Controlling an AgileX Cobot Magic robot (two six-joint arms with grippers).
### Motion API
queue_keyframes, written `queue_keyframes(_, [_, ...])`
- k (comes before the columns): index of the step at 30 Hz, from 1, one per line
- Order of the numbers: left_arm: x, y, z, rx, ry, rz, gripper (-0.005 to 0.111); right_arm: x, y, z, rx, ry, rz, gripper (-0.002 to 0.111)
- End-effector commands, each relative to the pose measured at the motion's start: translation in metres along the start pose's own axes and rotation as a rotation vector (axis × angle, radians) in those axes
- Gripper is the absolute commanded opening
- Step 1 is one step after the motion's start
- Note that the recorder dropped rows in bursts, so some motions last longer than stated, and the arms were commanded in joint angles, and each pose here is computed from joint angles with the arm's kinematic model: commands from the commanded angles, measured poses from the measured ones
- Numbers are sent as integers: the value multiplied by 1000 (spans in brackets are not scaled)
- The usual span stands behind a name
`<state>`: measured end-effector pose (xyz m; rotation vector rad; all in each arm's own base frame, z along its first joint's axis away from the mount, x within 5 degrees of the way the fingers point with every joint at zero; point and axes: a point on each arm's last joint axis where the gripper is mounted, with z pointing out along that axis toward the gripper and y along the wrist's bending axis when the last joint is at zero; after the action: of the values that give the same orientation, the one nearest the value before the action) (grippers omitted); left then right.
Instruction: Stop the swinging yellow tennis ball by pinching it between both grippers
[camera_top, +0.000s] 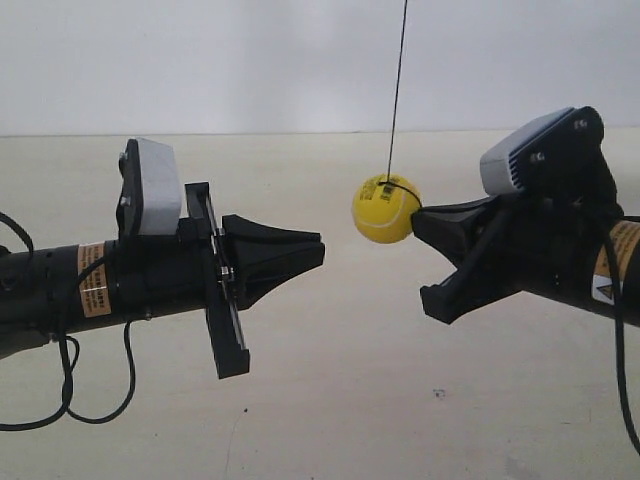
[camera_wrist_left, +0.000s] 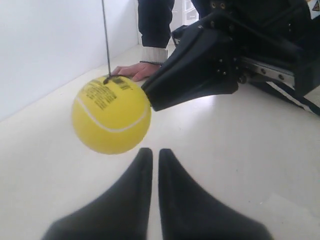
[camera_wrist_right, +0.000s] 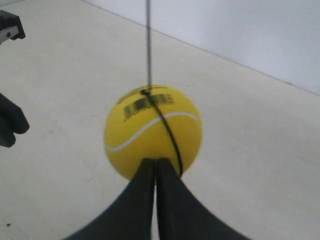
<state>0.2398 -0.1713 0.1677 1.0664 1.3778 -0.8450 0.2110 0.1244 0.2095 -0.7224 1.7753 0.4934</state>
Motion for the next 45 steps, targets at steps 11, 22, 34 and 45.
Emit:
queue_keyframes(11, [-1,0,2,-4,-4,6,5,-3,16,-3,-163,-32,25,0])
queue_keyframes(22, [-1,0,2,6,-6,10,5,-2,16,-3,-165,-20,1,0])
queue_keyframes(34, [-2,1,2,-8,-10,18,5,1,8,-2,-82,9,3,0])
queue_keyframes(45, [3,-2,14,42,28,42,5,3,10,-1,-103,25,5,0])
